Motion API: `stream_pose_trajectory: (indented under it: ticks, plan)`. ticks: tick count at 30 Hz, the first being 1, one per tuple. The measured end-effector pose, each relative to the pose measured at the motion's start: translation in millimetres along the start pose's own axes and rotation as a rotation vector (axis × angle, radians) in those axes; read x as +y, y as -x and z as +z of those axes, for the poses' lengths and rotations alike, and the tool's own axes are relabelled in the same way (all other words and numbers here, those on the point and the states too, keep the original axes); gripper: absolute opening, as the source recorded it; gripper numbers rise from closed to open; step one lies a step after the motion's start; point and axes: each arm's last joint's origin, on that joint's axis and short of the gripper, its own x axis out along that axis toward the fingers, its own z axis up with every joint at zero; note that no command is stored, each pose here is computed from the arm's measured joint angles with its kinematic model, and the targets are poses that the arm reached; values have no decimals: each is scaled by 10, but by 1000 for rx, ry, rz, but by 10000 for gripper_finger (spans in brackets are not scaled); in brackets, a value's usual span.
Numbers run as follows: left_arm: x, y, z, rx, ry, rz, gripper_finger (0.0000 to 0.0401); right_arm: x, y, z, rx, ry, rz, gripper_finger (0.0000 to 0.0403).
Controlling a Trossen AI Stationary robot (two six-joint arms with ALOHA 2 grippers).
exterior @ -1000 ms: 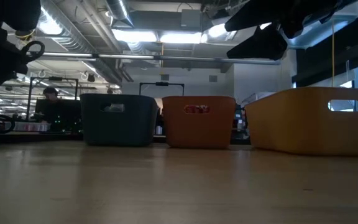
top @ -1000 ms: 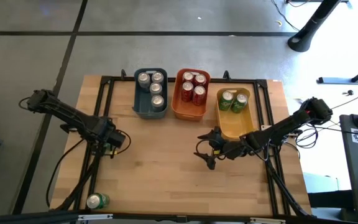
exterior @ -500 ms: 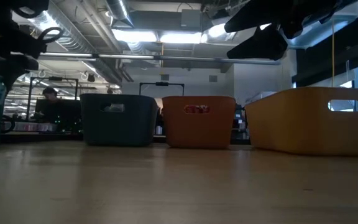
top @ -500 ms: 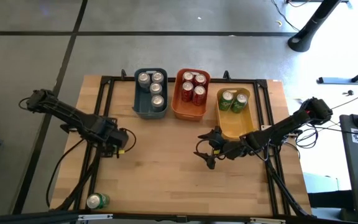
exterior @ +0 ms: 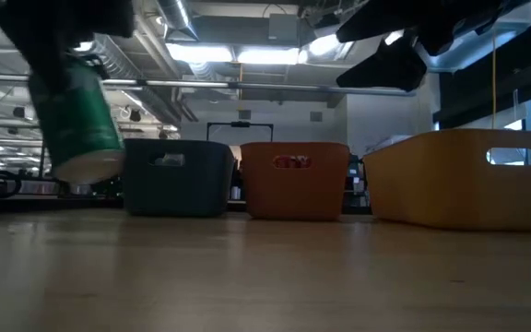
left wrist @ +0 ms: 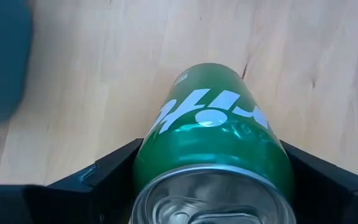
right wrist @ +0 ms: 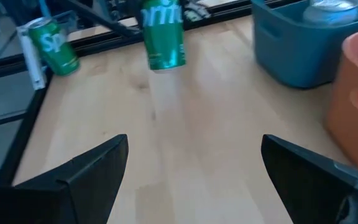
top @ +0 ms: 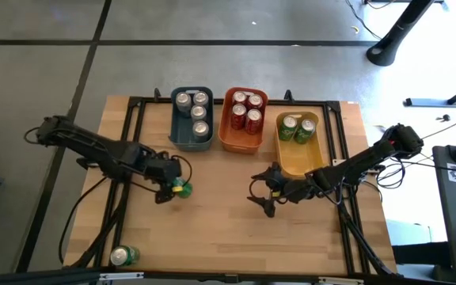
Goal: Sort soda cans
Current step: Put the top green soda can into the yellow bin
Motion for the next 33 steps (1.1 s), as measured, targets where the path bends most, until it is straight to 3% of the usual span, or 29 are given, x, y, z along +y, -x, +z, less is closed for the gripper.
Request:
stream_pose_trajectory:
  ticks: [4, 7, 18, 26, 33]
  plan:
    - [-130, -100, 239, -48, -29, -23, 305, 35, 11, -15, 24, -33, 55, 365]
    - [-222, -194, 405, -35, -54, -18, 305, 47, 17, -21, 31, -128, 61, 365]
    - [-362, -218, 1099, -102, -92, 0, 307, -40, 189, 18, 101, -89, 21, 365]
    - [-258, -210, 1228, -128, -66, 57, 307, -306, 796, 317, 179, -45, -210, 365]
    - [-235, -208, 1249, -158, -61, 109, 308, -638, 992, 119, 352, -116, -473, 365]
